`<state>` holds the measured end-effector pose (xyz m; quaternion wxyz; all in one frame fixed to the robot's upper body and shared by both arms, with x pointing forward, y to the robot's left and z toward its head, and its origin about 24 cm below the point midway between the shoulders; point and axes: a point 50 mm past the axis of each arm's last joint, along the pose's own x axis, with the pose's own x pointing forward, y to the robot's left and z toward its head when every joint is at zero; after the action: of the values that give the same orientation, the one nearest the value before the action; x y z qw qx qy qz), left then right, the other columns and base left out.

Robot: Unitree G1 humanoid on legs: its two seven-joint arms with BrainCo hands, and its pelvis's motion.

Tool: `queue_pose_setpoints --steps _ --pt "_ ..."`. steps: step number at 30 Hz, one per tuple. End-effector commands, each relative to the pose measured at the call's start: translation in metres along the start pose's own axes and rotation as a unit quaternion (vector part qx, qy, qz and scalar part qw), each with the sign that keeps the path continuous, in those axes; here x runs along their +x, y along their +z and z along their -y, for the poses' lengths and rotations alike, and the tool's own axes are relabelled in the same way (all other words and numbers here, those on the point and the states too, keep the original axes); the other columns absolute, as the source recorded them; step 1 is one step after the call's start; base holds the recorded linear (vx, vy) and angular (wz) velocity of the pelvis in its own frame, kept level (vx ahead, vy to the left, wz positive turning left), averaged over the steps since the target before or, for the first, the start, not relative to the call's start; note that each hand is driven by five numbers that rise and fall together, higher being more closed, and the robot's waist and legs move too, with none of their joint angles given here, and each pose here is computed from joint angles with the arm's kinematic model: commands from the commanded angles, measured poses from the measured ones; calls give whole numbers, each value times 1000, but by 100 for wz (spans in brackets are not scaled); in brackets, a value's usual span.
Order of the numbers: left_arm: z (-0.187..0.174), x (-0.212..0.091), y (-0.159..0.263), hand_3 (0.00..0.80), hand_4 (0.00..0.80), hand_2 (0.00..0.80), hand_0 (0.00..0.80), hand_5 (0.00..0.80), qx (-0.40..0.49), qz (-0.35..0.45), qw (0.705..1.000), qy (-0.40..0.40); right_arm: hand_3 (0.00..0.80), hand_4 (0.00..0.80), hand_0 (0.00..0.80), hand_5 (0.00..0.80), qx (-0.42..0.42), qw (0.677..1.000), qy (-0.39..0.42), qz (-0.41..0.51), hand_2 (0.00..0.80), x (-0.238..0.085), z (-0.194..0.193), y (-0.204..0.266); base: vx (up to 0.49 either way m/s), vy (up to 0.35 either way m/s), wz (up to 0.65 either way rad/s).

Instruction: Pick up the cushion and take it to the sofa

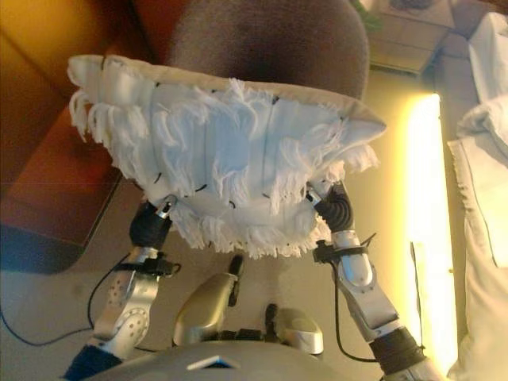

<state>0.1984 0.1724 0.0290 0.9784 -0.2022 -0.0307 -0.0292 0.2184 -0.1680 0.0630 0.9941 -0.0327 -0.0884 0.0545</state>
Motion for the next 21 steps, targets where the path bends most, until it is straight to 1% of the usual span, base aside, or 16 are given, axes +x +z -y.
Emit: queue_pose_setpoints --steps 1,4,6,10,13,16,18,21 --pt "48 18 39 800 800 800 800 800 -37 138 982 -124 800 800 800 800 43 991 49 114 800 5 -12 45 922 399 -41" --pt "45 24 44 800 800 800 800 800 -21 138 983 -118 800 800 800 800 52 991 48 114 800 5 -11 44 918 327 -36" --pt "42 20 46 800 800 800 800 800 3 137 984 -117 800 800 800 800 58 991 44 111 800 5 -13 44 877 208 -3" --pt "33 19 46 800 800 800 800 800 10 128 987 -101 800 800 800 800 70 989 49 119 800 4 -21 45 628 141 -28" --pt "31 24 52 800 800 800 800 800 25 141 984 -110 800 800 800 800 67 989 53 118 800 8 -22 41 361 23 -35" --pt "35 29 50 800 800 800 800 800 21 134 985 -105 800 800 800 800 66 989 57 118 800 11 -21 39 220 -65 -11" --pt "41 33 48 800 800 800 800 800 21 137 983 -121 800 800 800 800 60 988 61 129 800 14 -21 41 159 -73 28" --pt "47 38 52 800 800 800 800 800 15 149 979 -141 800 800 800 800 51 987 58 138 800 25 -22 43 214 -134 60"
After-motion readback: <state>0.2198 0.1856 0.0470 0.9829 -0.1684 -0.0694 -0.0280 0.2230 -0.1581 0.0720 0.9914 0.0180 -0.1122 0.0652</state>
